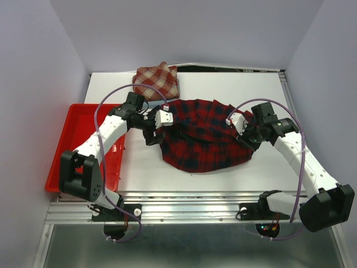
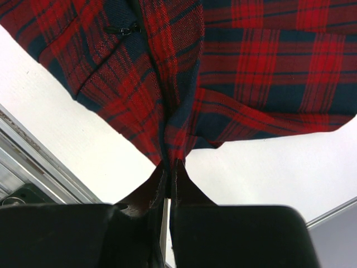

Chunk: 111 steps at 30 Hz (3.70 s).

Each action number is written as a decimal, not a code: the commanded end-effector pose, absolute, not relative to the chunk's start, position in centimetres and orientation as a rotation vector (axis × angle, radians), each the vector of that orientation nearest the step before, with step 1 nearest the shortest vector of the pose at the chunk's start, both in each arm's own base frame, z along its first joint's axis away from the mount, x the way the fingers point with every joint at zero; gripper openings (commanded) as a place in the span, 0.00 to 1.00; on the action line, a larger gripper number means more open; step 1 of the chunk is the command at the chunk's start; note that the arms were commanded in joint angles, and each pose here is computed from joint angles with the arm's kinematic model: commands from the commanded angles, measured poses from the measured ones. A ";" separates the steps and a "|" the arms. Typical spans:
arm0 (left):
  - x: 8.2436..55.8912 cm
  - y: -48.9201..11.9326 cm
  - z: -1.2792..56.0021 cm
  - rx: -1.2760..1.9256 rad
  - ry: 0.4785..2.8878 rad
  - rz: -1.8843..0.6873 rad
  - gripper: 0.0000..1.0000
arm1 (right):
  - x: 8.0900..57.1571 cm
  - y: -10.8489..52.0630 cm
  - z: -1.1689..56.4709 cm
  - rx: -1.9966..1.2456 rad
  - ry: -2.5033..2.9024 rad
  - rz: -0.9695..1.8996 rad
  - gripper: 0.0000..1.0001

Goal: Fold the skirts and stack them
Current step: Flatten the skirt out

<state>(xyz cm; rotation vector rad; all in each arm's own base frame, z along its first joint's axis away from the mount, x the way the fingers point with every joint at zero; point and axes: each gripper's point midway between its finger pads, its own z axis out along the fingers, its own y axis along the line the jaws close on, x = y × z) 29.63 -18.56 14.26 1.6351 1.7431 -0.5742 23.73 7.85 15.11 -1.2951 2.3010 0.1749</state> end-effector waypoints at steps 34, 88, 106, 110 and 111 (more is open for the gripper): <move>36.5 -13.5 38.8 1.052 1.420 -0.200 0.00 | 34.0 -1.7 36.0 -0.791 1.871 0.060 0.01; 22.4 -15.3 32.3 1.000 1.405 -0.415 0.00 | 18.2 -7.0 29.9 -0.707 1.945 -0.659 0.01; 48.3 -27.0 17.1 0.905 1.932 -0.294 0.00 | 40.5 -13.3 11.0 -0.572 2.495 -0.249 0.01; 52.5 -28.1 17.1 0.875 1.933 -0.233 0.10 | 43.7 -14.3 8.9 -0.509 2.531 -0.232 0.03; 53.3 -28.3 17.1 0.856 1.943 -0.233 0.21 | 44.3 -14.7 8.6 -0.473 2.537 -0.242 0.19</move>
